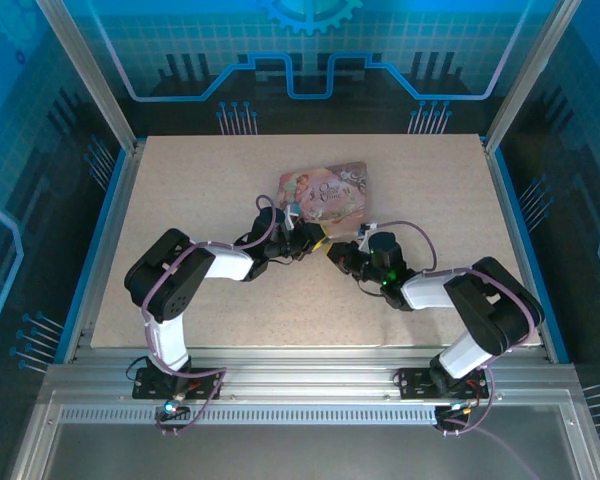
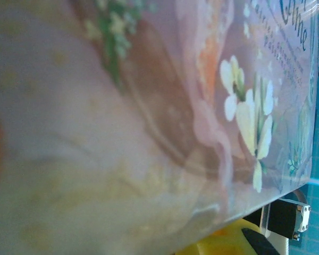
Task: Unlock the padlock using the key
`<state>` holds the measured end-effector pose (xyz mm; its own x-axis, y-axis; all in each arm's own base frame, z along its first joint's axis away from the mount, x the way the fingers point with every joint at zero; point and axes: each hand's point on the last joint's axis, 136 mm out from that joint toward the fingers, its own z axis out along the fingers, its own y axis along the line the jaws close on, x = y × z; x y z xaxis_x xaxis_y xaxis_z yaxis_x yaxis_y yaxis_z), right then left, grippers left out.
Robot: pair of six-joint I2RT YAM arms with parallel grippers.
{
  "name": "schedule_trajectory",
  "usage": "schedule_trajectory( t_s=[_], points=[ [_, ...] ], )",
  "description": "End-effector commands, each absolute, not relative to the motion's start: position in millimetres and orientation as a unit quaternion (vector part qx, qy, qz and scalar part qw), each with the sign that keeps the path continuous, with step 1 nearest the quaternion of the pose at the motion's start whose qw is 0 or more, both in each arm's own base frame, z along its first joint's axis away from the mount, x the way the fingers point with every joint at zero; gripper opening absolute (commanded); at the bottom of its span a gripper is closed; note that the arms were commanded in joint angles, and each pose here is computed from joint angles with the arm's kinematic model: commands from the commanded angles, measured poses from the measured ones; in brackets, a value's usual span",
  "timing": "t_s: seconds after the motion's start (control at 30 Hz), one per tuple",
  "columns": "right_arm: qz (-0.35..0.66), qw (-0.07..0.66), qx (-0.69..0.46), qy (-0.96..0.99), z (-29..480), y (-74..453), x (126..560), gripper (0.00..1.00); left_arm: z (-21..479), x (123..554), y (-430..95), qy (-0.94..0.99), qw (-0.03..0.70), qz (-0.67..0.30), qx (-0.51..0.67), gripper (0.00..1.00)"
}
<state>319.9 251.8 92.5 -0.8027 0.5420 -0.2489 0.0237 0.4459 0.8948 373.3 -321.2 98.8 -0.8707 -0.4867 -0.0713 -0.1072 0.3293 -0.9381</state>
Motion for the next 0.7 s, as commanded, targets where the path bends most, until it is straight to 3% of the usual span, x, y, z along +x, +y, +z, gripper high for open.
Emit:
schedule_trajectory(
  t_s=[0.0, 0.33, 0.53, 0.67],
  points=[
    [0.505, 0.303, 0.179, 0.788, 116.1, 250.4, 346.4, 0.02, 92.5, 338.7, -346.6, 0.803, 0.092, -0.567, -0.160, 0.08],
    [0.500, 0.296, 0.155, 0.799, 118.9, 254.5, 349.9, 0.04, 89.5, 334.9, -344.3, 0.804, 0.090, -0.564, -0.163, 0.06],
    [0.487, 0.278, 0.147, 0.815, 109.8, 248.2, 329.2, 0.24, 93.0, 348.1, -331.7, 0.801, 0.107, -0.562, -0.178, 0.07],
    [0.483, 0.273, 0.150, 0.818, 103.8, 240.2, 316.8, 0.30, 94.6, 351.8, -328.3, 0.802, 0.113, -0.559, -0.179, 0.08]
  ],
)
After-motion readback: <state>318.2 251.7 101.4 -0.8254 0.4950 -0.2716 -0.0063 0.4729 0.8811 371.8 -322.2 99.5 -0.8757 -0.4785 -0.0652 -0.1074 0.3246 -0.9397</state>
